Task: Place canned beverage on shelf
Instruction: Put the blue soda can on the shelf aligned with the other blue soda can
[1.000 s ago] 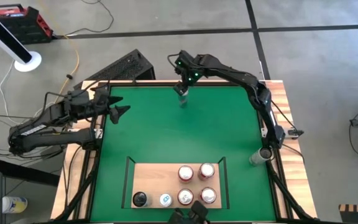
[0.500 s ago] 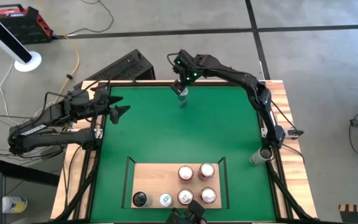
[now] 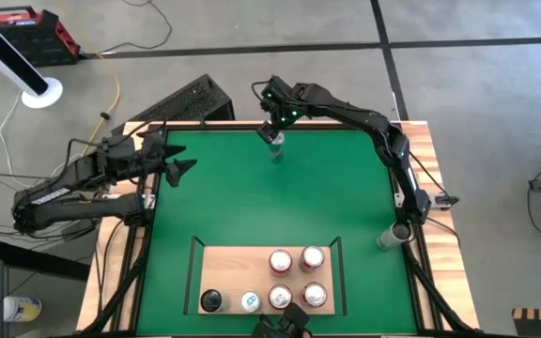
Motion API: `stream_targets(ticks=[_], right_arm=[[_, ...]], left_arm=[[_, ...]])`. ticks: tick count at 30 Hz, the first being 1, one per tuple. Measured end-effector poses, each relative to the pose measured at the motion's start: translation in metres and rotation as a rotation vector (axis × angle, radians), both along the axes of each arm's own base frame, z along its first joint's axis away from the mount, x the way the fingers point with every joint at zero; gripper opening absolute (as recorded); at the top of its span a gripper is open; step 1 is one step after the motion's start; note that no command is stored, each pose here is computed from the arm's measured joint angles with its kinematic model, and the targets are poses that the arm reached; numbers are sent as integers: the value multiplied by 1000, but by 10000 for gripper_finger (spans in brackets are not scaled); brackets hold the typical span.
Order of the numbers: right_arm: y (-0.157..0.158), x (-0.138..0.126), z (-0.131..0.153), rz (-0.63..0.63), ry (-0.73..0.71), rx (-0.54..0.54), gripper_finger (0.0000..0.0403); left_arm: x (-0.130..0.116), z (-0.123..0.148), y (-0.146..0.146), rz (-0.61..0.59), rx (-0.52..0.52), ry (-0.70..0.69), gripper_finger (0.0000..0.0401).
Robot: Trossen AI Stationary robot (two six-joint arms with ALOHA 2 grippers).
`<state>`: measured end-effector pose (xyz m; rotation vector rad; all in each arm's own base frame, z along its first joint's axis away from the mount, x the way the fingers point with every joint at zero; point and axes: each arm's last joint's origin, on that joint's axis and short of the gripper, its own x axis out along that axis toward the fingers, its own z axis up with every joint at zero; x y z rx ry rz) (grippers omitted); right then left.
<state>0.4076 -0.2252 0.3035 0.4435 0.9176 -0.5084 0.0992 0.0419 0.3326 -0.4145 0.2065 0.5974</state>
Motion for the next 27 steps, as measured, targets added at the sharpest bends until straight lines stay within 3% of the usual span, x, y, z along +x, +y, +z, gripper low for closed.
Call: stream_targets(ticks=[14,19,27], right_arm=[[5,-4,-4,-26,90,-10,366],[14,-1,-5,-61,137,-71,372],[18,0,-5,-168,120,-11,371]], left_arm=[[0,0,0,0,1,0,329],[0,0,0,-1,0,0,329],[0,0,0,-4,6,3,329]])
